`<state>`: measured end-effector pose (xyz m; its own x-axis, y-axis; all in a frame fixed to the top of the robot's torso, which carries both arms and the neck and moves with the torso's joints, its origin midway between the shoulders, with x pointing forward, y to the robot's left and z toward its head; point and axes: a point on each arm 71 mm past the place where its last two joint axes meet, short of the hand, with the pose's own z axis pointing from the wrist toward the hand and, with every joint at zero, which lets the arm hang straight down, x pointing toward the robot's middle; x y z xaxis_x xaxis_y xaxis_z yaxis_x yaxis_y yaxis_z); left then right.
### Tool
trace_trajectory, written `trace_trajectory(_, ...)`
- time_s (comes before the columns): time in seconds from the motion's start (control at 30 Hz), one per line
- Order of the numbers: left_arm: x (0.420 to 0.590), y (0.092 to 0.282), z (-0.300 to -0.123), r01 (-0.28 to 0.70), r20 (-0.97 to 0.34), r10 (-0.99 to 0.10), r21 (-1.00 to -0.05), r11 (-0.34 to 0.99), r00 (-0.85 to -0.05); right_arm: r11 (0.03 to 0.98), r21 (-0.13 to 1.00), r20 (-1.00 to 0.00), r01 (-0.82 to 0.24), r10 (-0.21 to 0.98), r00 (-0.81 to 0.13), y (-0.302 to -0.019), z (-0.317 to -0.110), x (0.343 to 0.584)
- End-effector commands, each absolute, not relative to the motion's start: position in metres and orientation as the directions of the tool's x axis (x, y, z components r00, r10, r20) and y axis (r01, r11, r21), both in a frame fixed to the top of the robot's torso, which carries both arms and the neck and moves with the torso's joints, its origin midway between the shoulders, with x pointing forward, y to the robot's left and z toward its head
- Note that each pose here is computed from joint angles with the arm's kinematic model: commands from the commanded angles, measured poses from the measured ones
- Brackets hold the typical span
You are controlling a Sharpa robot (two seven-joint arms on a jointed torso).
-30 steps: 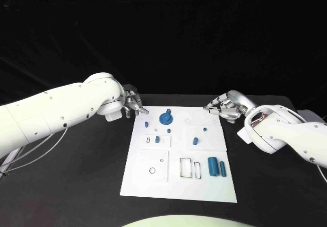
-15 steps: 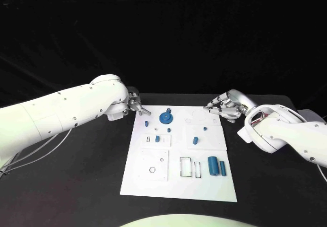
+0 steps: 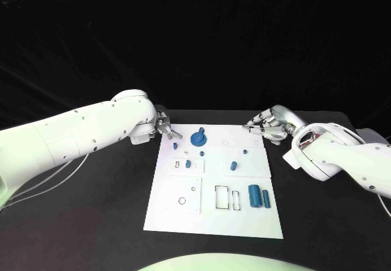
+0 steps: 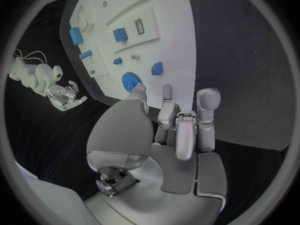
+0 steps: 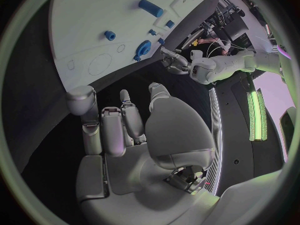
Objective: Assemble the parts on the task board
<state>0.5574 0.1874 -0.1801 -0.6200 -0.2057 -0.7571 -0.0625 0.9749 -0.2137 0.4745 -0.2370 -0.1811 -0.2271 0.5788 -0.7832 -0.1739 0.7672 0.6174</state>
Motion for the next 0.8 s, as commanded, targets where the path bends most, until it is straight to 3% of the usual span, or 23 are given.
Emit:
trace_trajectory(0.03, 0.555, 0.185, -0.186, -0.06, -0.73, -0.191, -0.203, 0.977, -0.657, 0.765, 0.616, -0.785, -0.186, 0.576, -0.23, -0.236, -0.182, 0.474)
trace_trajectory(0.8, 0.551, 0.18, -0.199, -0.063, -0.71, -0.19, -0.202, 0.977, -0.678, 0.764, 0.618, -0.783, -0.186, 0.577, -0.235, -0.234, -0.183, 0.473)
